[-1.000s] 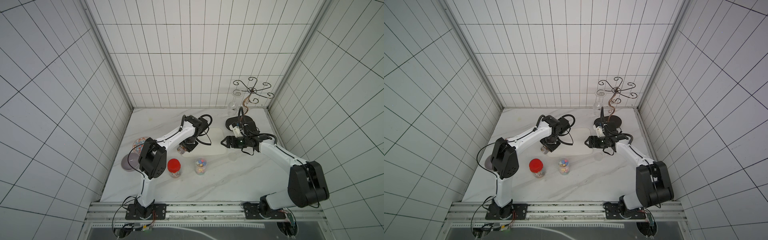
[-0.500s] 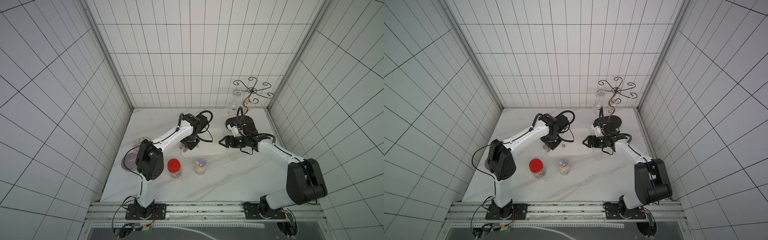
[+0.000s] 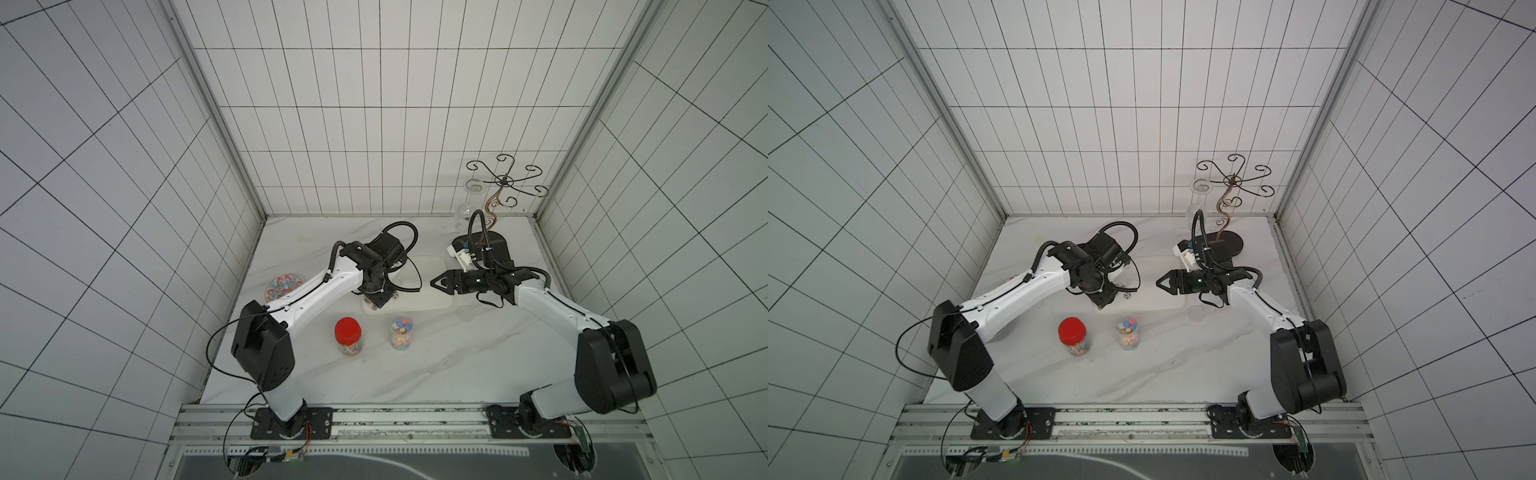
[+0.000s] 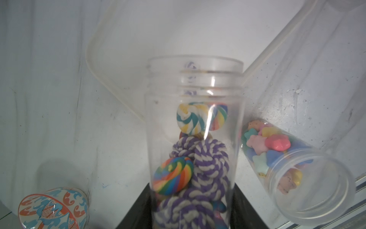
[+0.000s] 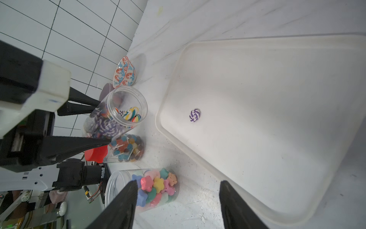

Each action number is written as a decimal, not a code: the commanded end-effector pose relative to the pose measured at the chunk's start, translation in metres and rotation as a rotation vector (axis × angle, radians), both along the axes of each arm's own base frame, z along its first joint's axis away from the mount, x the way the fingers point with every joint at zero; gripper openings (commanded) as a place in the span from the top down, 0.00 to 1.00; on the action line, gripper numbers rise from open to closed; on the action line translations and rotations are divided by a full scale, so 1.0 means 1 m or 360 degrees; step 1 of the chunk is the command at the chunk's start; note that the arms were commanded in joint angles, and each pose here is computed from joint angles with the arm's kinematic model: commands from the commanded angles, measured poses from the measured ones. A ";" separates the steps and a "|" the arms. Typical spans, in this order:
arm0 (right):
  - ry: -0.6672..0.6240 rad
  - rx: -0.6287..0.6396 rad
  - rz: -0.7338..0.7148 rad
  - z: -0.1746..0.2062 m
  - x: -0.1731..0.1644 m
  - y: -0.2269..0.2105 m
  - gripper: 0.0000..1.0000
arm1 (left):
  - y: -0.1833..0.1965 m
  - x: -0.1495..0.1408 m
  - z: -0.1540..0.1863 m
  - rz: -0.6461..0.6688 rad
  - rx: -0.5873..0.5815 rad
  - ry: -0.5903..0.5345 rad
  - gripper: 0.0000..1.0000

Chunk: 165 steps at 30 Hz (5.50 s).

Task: Pour the candies out of the jar
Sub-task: 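Pour the candies out of the jar onto the tray.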

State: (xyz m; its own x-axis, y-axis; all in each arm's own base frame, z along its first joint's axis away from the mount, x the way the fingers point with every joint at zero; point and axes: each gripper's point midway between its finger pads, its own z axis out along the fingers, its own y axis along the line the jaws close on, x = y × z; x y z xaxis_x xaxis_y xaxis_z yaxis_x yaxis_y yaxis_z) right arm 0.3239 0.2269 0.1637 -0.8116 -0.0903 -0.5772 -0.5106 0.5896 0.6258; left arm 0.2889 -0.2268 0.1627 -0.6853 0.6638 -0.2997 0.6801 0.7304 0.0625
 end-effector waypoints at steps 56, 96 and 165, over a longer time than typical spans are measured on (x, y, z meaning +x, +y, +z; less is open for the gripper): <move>-0.0056 -0.0094 0.0040 0.028 0.050 0.064 0.30 | -0.041 0.014 0.058 -0.0172 -0.0585 -0.0411 0.57; -0.0081 -0.0215 -0.0163 0.022 0.018 -0.021 0.30 | -0.012 0.040 -0.025 0.0200 0.0189 0.0094 0.60; -0.0049 -0.0182 -0.0164 0.021 0.018 -0.020 0.30 | 0.021 0.037 -0.020 0.0215 0.0326 0.0168 0.61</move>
